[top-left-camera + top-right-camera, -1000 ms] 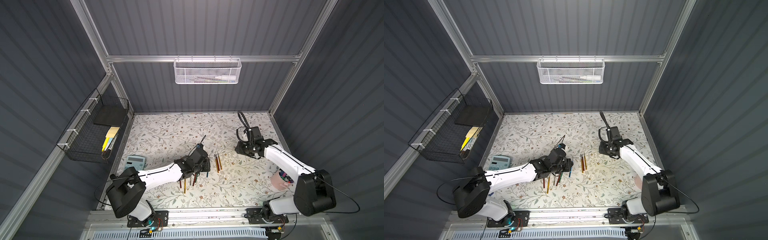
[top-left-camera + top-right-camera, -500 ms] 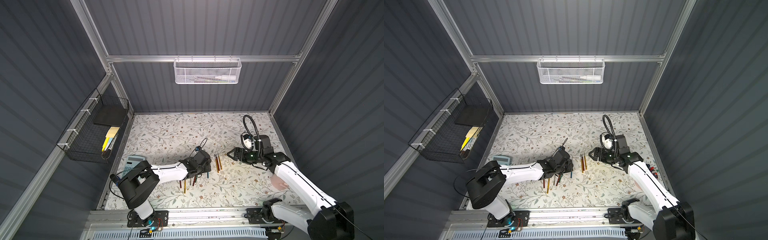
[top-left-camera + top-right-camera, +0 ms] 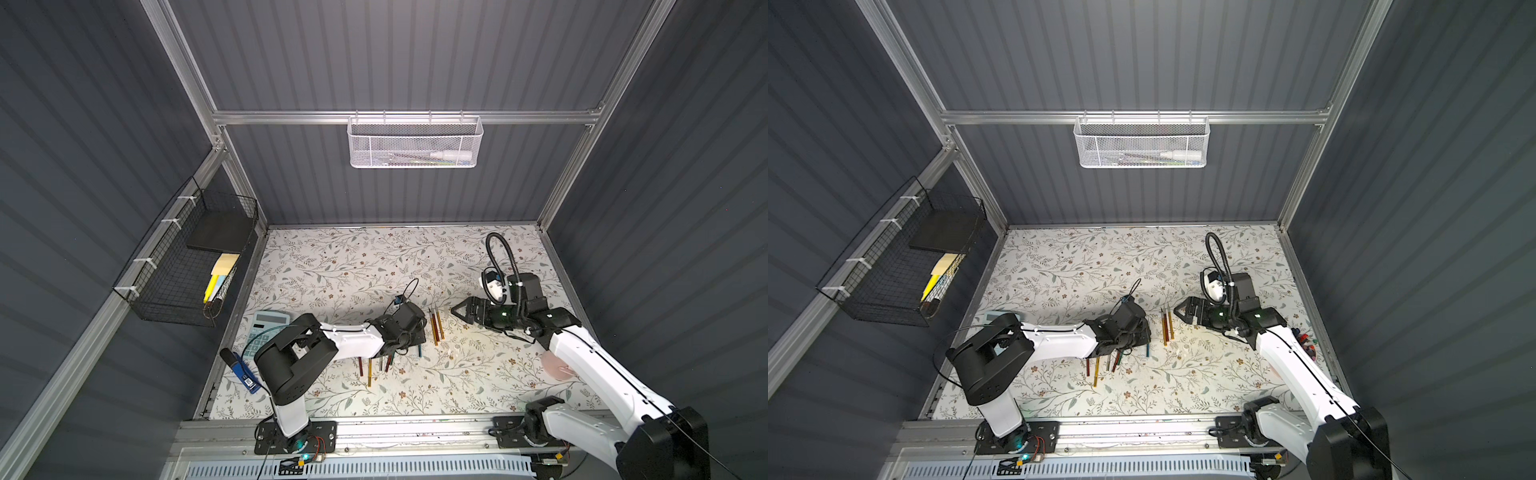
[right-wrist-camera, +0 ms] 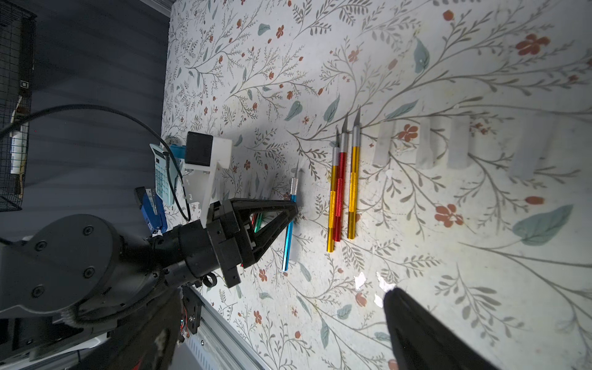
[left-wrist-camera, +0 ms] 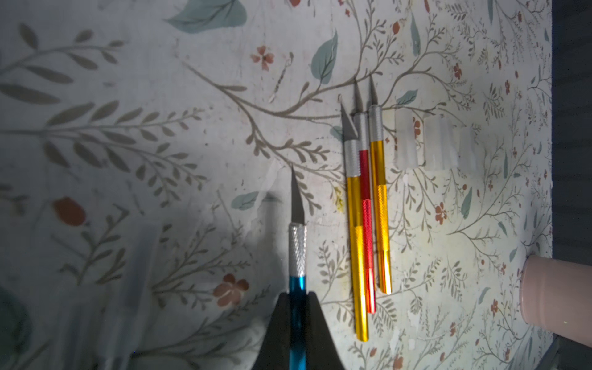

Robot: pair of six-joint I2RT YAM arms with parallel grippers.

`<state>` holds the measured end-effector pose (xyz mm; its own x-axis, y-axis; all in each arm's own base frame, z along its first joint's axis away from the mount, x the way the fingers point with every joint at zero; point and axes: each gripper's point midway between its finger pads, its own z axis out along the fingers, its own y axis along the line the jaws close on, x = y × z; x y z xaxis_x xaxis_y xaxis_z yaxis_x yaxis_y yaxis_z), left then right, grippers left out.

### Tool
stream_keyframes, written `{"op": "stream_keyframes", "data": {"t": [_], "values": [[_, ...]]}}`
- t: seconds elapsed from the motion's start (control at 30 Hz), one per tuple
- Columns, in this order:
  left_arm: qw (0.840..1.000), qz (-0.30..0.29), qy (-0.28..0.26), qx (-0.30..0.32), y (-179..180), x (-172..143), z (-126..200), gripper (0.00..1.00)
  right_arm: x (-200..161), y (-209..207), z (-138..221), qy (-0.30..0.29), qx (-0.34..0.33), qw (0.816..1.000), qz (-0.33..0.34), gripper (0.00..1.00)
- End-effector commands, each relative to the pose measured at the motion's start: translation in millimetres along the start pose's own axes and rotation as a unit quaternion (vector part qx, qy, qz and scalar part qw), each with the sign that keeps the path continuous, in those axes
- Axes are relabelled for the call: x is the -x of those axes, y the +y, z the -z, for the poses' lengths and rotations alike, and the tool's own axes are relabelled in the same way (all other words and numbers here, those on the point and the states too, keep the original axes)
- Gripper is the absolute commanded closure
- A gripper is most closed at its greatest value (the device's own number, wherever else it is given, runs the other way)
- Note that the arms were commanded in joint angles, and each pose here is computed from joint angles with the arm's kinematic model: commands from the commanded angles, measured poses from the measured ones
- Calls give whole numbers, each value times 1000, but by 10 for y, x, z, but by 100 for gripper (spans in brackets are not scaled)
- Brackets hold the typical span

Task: Remove protective caps from carving knives
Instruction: Place the protective sleeve at the center of the board, then place the carving knife at the center of the board.

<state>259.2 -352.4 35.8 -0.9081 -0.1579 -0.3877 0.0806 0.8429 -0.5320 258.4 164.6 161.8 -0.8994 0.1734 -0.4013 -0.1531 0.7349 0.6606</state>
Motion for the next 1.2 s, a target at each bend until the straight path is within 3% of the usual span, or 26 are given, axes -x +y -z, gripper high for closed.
{"op": "stream_keyframes", "data": {"t": [0.0,1.17], "values": [[1000,5,-4,-17,-146,44,-27,98,-34,-41,-9,-2,-7,1000,-3,1],[1000,-22,-13,14,-195,195,-312,96,-98,-128,102,-14,-36,999,0,1]]}}
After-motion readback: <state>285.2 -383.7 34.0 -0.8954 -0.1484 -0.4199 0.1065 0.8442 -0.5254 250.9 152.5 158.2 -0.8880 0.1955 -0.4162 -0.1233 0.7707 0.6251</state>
